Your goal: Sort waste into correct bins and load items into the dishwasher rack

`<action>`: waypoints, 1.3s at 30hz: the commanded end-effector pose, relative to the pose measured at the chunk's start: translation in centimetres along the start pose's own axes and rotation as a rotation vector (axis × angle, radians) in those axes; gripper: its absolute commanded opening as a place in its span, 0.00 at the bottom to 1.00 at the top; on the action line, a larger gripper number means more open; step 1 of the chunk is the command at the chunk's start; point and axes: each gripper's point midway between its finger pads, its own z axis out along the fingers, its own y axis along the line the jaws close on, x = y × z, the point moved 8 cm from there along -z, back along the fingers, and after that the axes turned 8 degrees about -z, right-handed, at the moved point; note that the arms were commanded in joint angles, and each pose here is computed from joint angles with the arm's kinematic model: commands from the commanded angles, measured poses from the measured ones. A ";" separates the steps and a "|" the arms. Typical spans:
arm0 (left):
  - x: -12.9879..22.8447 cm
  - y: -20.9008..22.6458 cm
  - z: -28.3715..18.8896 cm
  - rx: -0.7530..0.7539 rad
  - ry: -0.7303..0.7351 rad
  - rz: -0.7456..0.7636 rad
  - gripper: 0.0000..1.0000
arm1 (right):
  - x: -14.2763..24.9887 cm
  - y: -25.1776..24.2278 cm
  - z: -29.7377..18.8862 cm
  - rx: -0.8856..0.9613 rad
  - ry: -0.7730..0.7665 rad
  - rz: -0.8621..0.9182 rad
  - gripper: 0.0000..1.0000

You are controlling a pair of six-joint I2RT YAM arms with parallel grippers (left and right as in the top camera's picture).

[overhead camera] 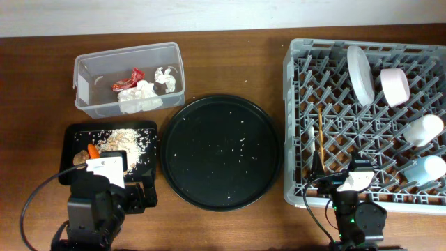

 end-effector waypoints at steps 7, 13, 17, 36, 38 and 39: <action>0.0 0.0 0.0 -0.005 -0.006 -0.008 0.99 | 0.2 0.2 0.0 -0.018 0.001 -0.011 0.98; 0.2 0.3 -0.5 -0.012 -0.031 -0.001 0.99 | 0.2 0.2 0.0 -0.018 0.001 -0.011 0.98; 3.1 2.0 1.7 -0.003 -0.243 -0.044 0.99 | 0.2 0.2 0.0 -0.018 0.001 -0.011 0.98; 6.0 2.8 8.7 0.116 -0.629 0.027 0.99 | 0.2 0.2 0.0 -0.019 0.002 -0.011 0.98; 6.0 2.8 8.7 0.116 -0.629 0.027 0.99 | 0.2 0.2 0.0 -0.018 0.002 -0.011 0.98; 6.0 2.8 8.7 0.116 -0.629 0.028 0.99 | 0.2 0.2 0.0 -0.018 0.002 -0.011 0.98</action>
